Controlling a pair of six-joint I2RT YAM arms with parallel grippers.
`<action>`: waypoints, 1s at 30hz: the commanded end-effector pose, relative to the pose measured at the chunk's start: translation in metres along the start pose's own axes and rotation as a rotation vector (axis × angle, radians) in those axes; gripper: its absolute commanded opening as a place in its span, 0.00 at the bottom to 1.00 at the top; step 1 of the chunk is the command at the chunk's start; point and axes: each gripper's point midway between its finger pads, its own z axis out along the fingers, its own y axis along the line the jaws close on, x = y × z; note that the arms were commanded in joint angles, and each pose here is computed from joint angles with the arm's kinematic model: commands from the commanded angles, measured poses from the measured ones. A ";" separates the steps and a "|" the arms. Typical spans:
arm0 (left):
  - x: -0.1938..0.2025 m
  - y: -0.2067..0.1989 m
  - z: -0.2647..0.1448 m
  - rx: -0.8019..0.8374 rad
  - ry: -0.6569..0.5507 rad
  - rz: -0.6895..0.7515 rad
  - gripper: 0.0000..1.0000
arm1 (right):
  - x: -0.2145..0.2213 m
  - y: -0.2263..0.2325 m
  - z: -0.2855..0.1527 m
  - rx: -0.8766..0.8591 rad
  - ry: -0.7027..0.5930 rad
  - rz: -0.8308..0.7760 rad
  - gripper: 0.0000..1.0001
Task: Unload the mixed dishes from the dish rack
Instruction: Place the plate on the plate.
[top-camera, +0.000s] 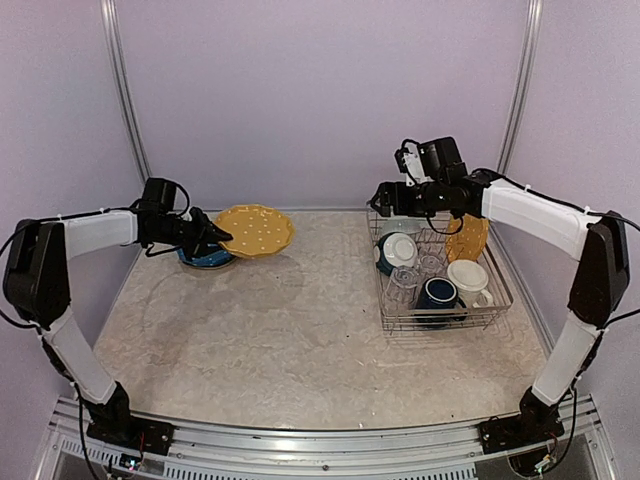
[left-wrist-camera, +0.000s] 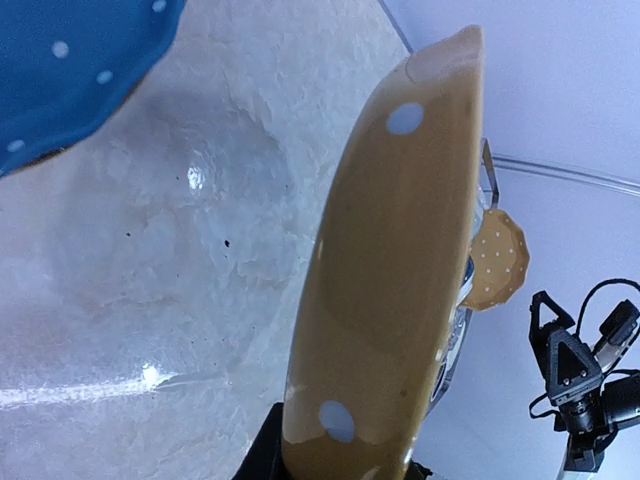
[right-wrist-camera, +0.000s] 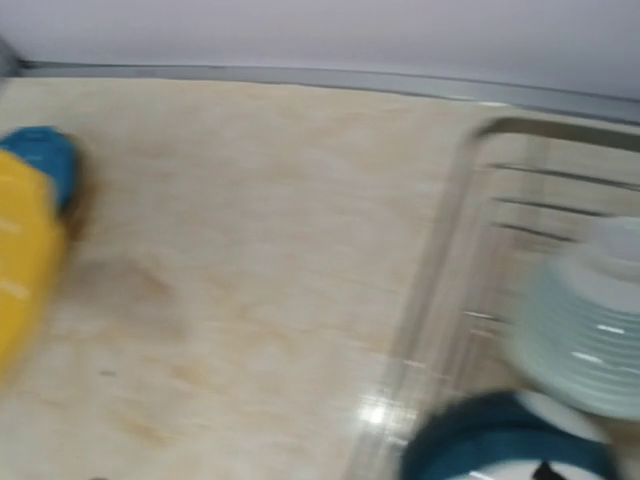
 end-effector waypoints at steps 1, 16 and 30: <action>-0.031 -0.010 -0.050 0.025 -0.137 0.095 0.00 | -0.010 -0.031 -0.038 0.208 -0.023 -0.093 0.90; -0.121 0.051 -0.078 -0.089 -0.330 -0.009 0.00 | -0.014 -0.089 -0.091 0.528 -0.028 -0.166 0.97; -0.152 0.086 -0.067 -0.197 -0.338 -0.012 0.02 | -0.013 -0.105 -0.107 0.565 -0.040 -0.152 0.98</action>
